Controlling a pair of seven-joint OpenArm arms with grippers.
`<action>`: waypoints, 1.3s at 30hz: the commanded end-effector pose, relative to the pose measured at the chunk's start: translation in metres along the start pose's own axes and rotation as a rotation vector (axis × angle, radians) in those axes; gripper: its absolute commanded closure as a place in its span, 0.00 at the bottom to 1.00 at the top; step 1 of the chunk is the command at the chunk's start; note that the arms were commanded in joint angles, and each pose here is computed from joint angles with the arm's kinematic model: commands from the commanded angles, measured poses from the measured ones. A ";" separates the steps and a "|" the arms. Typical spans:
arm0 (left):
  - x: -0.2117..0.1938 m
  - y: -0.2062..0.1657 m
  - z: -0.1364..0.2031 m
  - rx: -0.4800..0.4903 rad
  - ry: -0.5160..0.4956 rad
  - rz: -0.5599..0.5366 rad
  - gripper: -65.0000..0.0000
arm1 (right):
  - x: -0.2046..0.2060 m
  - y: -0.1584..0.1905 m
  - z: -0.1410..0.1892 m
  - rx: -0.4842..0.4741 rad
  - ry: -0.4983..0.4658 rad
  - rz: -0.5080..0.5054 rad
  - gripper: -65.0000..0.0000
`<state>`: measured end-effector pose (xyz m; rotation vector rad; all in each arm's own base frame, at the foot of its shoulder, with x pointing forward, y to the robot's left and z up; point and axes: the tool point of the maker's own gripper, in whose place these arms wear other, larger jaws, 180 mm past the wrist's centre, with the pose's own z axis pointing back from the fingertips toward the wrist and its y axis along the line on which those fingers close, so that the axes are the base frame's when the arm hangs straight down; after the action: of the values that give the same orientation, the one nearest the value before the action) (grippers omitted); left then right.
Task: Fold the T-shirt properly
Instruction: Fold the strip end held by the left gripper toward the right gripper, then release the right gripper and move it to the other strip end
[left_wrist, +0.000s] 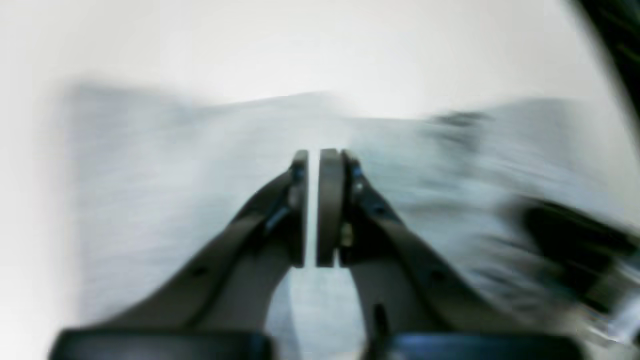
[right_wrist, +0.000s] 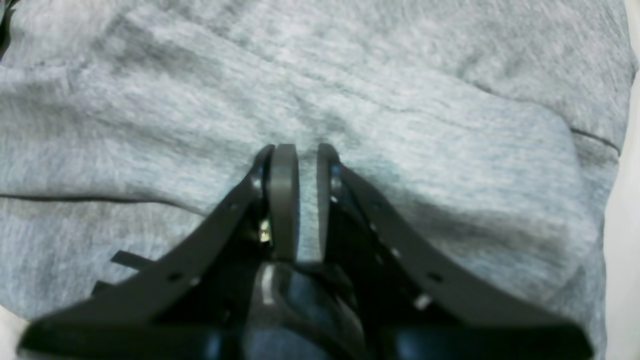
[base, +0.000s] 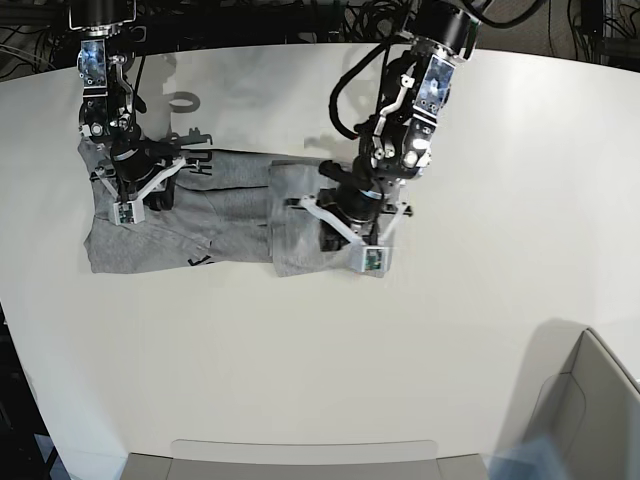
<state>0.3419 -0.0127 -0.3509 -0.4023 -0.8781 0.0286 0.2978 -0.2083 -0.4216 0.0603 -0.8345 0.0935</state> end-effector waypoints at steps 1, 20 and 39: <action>0.008 -0.006 -0.003 -0.023 -0.022 0.001 1.00 | -0.007 0.000 0.002 0.009 0.042 0.011 0.86; -0.037 0.028 -0.017 0.055 0.108 -0.012 1.00 | 0.136 -0.055 0.136 0.307 -0.398 -0.427 0.61; -0.049 0.032 -0.019 0.063 0.139 -0.009 1.00 | 0.078 -0.158 0.070 0.199 -0.349 -0.802 0.63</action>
<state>0.3231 0.0020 -0.4170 -0.3300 -0.7242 0.0169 0.3095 -0.3582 -0.3368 0.6094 -1.0373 -0.6255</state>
